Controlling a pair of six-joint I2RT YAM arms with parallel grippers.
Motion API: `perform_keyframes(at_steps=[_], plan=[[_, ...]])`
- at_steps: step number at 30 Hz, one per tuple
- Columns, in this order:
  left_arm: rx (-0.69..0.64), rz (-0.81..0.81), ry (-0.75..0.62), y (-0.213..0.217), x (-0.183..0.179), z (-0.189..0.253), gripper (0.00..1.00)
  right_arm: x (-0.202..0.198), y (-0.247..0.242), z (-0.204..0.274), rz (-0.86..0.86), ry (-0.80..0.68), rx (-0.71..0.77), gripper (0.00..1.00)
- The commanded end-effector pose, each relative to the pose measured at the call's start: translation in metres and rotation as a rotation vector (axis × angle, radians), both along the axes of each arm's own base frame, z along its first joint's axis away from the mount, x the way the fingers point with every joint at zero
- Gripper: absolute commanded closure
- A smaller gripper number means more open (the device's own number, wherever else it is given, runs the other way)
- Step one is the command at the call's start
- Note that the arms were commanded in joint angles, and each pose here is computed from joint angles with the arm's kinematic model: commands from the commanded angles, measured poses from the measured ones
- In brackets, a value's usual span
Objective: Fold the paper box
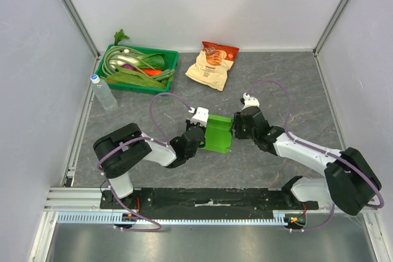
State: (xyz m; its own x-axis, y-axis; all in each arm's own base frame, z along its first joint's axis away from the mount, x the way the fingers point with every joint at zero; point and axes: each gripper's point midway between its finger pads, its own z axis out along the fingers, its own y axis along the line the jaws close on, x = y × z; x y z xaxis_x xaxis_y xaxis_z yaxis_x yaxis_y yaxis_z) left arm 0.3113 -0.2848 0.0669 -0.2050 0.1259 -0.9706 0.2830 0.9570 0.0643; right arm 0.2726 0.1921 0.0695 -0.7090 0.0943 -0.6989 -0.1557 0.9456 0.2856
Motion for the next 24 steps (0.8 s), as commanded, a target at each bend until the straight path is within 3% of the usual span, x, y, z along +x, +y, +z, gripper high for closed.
perform_keyframes(at_steps=[1, 13, 24], plan=[[-0.008, 0.016, -0.046, 0.000, 0.004, 0.013, 0.98, 0.015, 0.012, 0.008, -0.025, -0.073, 0.033, 0.60], [-0.128, -0.051, -0.063, 0.008, -0.009, 0.023, 0.98, 0.015, 0.006, 0.001, -0.079, -0.070, -0.031, 0.68], [-0.120, -0.052, -0.032, 0.009, -0.012, 0.018, 0.98, 0.007, 0.008, -0.005, -0.057, -0.073, -0.060, 0.70]])
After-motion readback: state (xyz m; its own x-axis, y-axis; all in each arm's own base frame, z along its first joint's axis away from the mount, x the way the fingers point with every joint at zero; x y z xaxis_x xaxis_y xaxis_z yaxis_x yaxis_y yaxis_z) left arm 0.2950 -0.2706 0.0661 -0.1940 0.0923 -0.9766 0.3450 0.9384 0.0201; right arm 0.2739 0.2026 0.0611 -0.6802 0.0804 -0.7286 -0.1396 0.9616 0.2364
